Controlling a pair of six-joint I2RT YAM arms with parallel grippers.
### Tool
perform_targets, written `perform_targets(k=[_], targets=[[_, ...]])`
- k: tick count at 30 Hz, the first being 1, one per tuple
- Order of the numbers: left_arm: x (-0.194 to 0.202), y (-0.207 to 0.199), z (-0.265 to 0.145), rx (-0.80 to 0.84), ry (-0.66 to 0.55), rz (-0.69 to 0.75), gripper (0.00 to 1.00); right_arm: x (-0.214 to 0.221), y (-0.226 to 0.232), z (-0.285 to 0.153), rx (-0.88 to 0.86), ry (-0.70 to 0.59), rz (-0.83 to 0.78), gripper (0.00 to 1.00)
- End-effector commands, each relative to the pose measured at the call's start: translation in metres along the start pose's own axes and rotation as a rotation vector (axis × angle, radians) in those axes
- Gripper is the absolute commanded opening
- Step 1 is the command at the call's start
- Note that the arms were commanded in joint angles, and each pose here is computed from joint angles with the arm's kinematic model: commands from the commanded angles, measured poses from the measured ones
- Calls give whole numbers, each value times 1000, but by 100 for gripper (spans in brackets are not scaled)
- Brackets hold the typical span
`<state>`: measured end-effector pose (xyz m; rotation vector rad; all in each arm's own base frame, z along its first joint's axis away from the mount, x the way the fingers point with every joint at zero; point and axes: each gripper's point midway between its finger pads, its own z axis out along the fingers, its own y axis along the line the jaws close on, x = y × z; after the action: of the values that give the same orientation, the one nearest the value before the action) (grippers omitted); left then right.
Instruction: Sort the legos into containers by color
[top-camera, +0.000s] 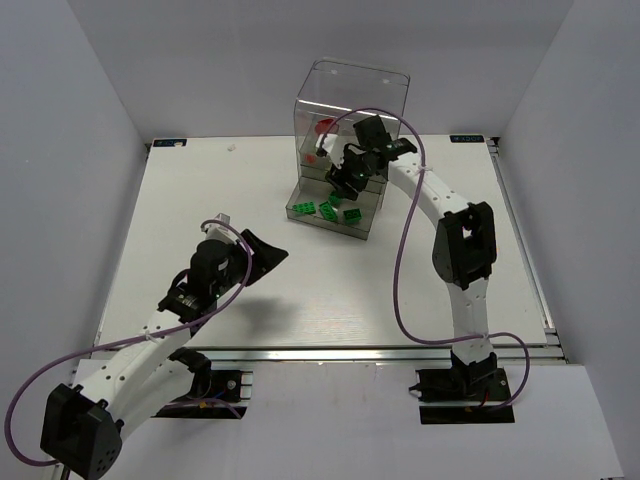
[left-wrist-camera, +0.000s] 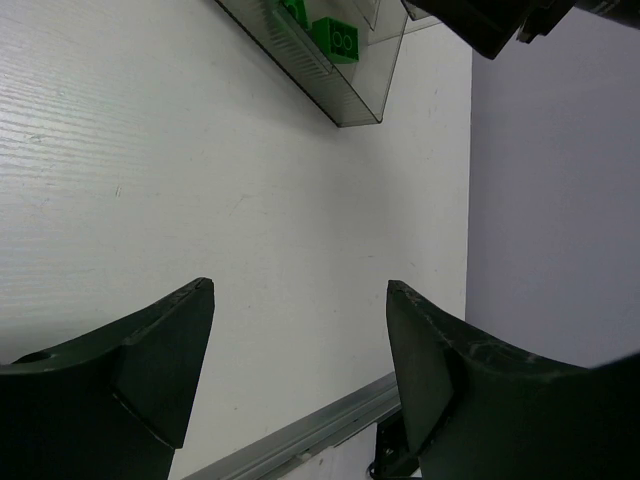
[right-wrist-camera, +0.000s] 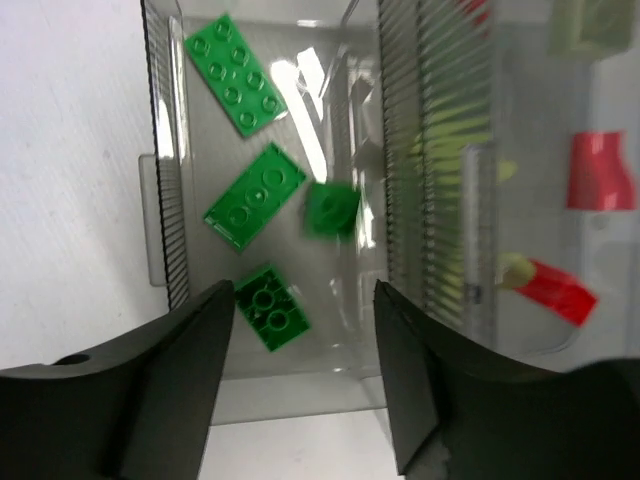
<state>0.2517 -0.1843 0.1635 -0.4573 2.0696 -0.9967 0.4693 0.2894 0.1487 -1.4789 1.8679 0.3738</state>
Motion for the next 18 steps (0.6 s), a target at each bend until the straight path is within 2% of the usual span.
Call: perform_targets(k=[1, 3, 5, 7, 8, 9, 10, 11, 12, 13, 15, 17, 18], targets=[[1, -1, 0, 8, -1, -5, 79, 0, 7, -9, -3, 31, 46, 65], [2, -1, 1, 9, 2, -5, 79, 1, 8, -12, 11, 26, 51, 65], [2, -2, 3, 13, 7, -3, 79, -3, 11, -15, 5, 10, 54, 61], [3, -1, 5, 10, 13, -1, 79, -17, 29, -24, -87, -60, 27, 27], [4, -1, 5, 10, 16, -1, 79, -25, 37, -34, -133, -107, -71, 10], [4, -1, 6, 8, 19, -1, 79, -12, 66, -37, -253, -97, -102, 0], [4, -1, 6, 11, 17, -1, 79, -16, 92, -43, -372, -168, -153, 0], [4, -2, 6, 11, 17, -1, 79, -11, 109, -50, -438, -180, -206, 0], [3, -2, 6, 10, 16, 0, 79, 1, 130, -46, -517, -192, -329, 0], [3, -1, 6, 8, 16, 2, 79, 14, 140, -46, -553, -147, -332, 0], [2, -1, 4, 5, 11, 2, 79, 29, 154, -26, -579, -62, -319, 0], [1, 0, 2, 1, 4, -1, 79, 37, 139, -5, -503, 6, -319, 0], [2, 1, 0, -1, 3, 0, 79, 45, 133, 5, -439, 82, -257, 0]])
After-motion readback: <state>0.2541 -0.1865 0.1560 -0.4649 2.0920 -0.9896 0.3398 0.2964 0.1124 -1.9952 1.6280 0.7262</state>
